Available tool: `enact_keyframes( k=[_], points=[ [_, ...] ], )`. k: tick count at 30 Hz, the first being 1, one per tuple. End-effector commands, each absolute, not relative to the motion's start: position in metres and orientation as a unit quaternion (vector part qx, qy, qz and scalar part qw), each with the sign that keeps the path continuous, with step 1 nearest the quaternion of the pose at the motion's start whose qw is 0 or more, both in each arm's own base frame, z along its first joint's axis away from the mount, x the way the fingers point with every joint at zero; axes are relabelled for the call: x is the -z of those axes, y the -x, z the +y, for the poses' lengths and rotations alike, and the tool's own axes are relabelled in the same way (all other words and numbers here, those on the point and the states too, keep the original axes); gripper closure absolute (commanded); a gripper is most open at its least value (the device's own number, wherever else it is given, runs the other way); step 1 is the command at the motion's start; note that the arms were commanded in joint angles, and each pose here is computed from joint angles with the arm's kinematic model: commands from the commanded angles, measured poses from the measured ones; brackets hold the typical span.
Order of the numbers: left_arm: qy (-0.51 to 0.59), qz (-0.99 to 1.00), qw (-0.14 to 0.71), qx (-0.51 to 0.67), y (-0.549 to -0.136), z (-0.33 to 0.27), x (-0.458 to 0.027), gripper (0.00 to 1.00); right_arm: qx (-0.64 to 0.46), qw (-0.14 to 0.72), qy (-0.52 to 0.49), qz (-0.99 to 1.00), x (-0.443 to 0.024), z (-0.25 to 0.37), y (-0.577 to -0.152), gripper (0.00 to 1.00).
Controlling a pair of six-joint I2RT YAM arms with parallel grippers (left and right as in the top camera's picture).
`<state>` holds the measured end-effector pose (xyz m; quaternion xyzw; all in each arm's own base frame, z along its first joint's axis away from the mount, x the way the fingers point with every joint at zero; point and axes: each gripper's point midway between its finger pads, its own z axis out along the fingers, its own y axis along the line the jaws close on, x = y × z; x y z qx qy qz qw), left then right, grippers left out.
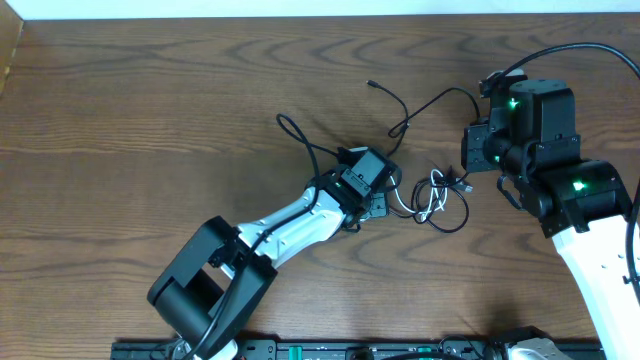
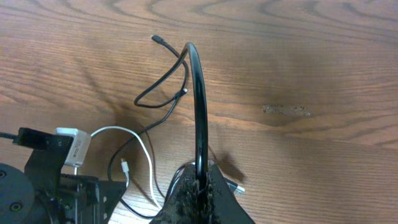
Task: Untangle cables
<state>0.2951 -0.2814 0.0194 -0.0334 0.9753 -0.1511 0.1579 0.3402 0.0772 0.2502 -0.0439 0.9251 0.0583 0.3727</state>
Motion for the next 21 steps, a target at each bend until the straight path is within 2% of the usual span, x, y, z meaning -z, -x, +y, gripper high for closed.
enact_keyframes(
  k=[1, 3, 6, 8, 11, 12, 13, 21],
  points=[
    [0.048, 0.976, 0.159, 0.14, -0.296, -0.278, -0.01, 0.46, -0.06, 0.377, 0.034, 0.924, -0.254, 0.074, -0.338, 0.99],
    [0.051, 0.976, 0.157, 0.14, -0.296, -0.278, -0.008, 0.54, -0.06, 0.376, 0.034, 0.924, -0.254, 0.074, -0.338, 0.99],
    [0.049, 0.977, 0.149, 0.144, -0.294, -0.281, -0.005, 0.57, -0.06, 0.375, 0.034, 0.924, -0.253, 0.074, -0.338, 0.99],
    [0.048, 0.978, 0.143, 0.145, -0.293, -0.282, -0.001, 0.63, -0.06, 0.374, 0.034, 0.925, -0.253, 0.074, -0.338, 0.99],
    [0.047, 0.978, 0.137, 0.147, -0.291, -0.282, 0.001, 0.8, -0.059, 0.373, 0.034, 0.925, -0.253, 0.074, -0.337, 0.99],
    [0.047, 0.978, 0.138, 0.148, -0.291, -0.283, 0.001, 0.89, -0.059, 0.372, 0.034, 0.926, -0.252, 0.074, -0.337, 0.99],
    [0.046, 0.978, 0.138, 0.151, -0.291, -0.284, 0.0, 0.93, -0.059, 0.371, 0.034, 0.926, -0.252, 0.074, -0.336, 0.99],
    [0.041, 0.975, 0.13, 0.174, -0.29, -0.293, -0.003, 0.93, -0.058, 0.37, 0.033, 0.927, -0.252, 0.073, -0.336, 0.99]
  ],
)
